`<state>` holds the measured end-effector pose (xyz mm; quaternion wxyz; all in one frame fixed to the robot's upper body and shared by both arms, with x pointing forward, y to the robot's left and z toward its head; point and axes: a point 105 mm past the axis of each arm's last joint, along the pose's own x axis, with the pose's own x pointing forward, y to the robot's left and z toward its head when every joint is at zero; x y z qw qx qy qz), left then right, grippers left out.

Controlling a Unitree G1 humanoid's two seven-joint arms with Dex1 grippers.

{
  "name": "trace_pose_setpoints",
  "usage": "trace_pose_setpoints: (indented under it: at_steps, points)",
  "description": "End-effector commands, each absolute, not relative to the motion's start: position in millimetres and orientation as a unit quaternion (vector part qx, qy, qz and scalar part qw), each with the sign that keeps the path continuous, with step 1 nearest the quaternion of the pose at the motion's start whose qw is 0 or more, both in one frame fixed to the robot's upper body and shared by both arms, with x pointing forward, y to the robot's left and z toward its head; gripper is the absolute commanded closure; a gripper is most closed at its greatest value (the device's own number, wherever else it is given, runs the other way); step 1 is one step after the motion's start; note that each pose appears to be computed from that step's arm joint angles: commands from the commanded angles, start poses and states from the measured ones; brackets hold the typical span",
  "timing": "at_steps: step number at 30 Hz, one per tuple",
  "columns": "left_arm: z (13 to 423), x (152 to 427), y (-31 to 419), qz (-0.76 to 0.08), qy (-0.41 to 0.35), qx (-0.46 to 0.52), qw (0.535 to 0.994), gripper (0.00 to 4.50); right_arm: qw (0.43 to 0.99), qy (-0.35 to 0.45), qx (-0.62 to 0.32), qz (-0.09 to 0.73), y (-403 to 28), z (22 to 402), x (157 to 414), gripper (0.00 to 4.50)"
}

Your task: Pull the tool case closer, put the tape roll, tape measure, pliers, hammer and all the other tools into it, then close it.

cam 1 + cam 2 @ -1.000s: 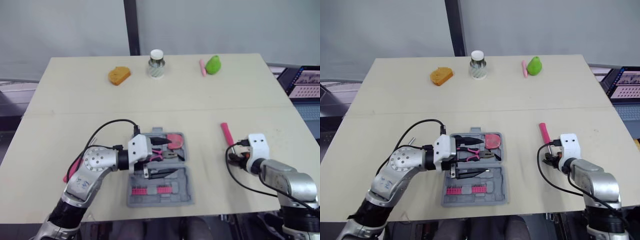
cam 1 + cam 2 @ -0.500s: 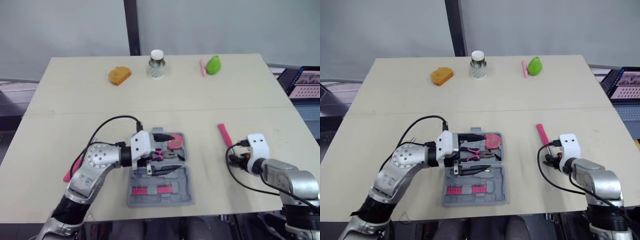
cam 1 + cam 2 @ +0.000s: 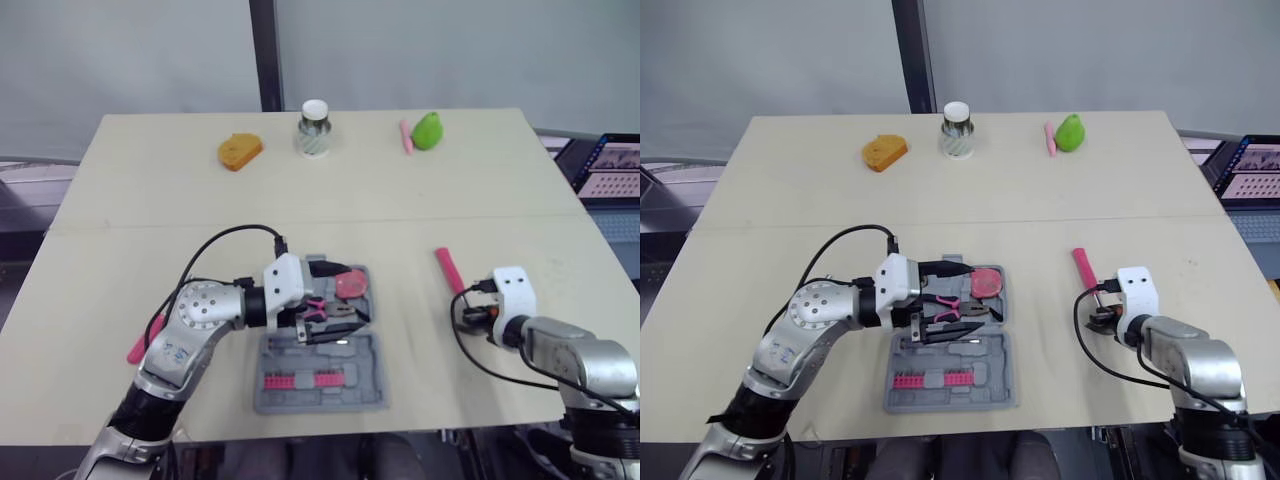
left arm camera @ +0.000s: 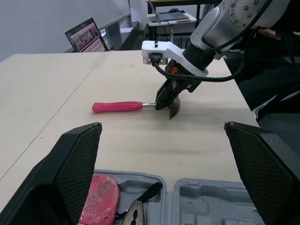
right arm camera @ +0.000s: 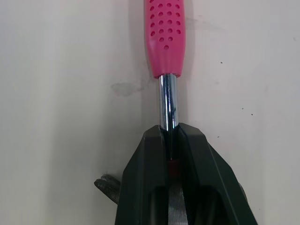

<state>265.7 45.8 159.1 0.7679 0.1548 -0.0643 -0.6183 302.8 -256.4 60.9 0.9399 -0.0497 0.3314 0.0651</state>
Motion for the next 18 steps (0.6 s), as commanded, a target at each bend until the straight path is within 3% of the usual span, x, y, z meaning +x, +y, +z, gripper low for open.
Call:
trace_pose_setpoints:
  at_steps: [1,5,9,13,18]
  points:
    - [160,265,57,-0.601,-0.069,0.163,0.779,0.00,0.931,0.333,-0.097,0.110,-249,65,299,4.47]
    - [151,257,94,-0.557,-0.050,0.176,0.810,0.00,0.914,0.299,-0.181,0.207,-225,103,299,4.47]
    - [139,238,141,-0.507,-0.017,0.194,0.840,0.00,0.862,0.274,-0.268,0.333,-183,134,289,4.47]
    - [129,211,176,-0.469,0.013,0.203,0.859,0.00,0.781,0.255,-0.341,0.457,-130,146,268,4.47]
    - [118,183,196,-0.447,0.038,0.203,0.870,0.00,0.718,0.243,-0.393,0.520,-95,148,255,4.47]
